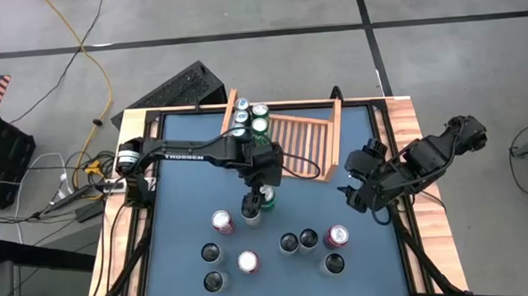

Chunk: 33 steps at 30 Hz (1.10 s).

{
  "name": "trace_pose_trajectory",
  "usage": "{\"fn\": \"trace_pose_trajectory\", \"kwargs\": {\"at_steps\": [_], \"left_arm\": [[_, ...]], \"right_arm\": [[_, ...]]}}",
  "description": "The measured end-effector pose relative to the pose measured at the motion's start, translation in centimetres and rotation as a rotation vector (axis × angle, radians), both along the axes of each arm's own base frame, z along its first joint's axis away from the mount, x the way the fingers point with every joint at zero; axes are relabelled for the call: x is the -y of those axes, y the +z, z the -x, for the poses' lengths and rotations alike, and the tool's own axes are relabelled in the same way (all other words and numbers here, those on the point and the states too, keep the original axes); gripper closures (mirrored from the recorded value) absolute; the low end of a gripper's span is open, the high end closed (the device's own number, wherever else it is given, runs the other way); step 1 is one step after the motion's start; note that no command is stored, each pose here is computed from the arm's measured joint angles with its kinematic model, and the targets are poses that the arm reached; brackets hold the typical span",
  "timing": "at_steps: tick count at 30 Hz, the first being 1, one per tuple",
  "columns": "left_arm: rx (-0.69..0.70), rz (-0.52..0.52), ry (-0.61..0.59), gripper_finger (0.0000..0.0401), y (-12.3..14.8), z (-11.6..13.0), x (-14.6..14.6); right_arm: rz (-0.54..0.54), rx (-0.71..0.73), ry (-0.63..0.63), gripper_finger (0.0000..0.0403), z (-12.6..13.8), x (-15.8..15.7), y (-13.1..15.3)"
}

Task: Place canned beverage on shelf
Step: Put the green soda can on the shelf

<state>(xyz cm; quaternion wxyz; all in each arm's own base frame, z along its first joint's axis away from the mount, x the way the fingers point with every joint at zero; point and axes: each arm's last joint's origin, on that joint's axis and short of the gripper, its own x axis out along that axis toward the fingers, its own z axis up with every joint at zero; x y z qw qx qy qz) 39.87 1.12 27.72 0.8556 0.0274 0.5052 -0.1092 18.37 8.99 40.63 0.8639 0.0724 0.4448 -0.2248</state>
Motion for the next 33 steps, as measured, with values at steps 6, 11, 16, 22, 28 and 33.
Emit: {"fn": "trace_pose_trajectory", "kwargs": {"at_steps": [6,11,16,22,28,33], "left_arm": [[0.008,-0.042,-0.015,0.0100,0.0,-0.1,1.2],[0.012,-0.083,-0.041,0.0100,0.0,-0.1,2.0],[0.021,-0.112,-0.027,0.0100,-0.5,-0.2,1.9],[-0.002,-0.066,0.005,0.0100,-1.6,0.0,2.1],[-0.003,-0.089,0.014,0.0100,-1.7,0.0,2.1],[0.009,-0.106,0.019,0.0100,-1.6,-0.1,2.1]], "right_arm": [[-0.004,-0.002,-0.003,0.0017,0.0,0.1,0.0],[-0.005,-0.002,-0.003,0.0017,0.0,0.1,0.0],[-0.015,-0.002,0.000,0.0017,-0.1,0.0,0.0],[-0.017,-0.003,0.001,0.0017,-0.1,0.0,0.0],[-0.017,-0.003,0.002,0.0017,-0.1,0.0,0.0],[-0.016,-0.003,0.002,0.0017,-0.1,0.0,0.0]]}}
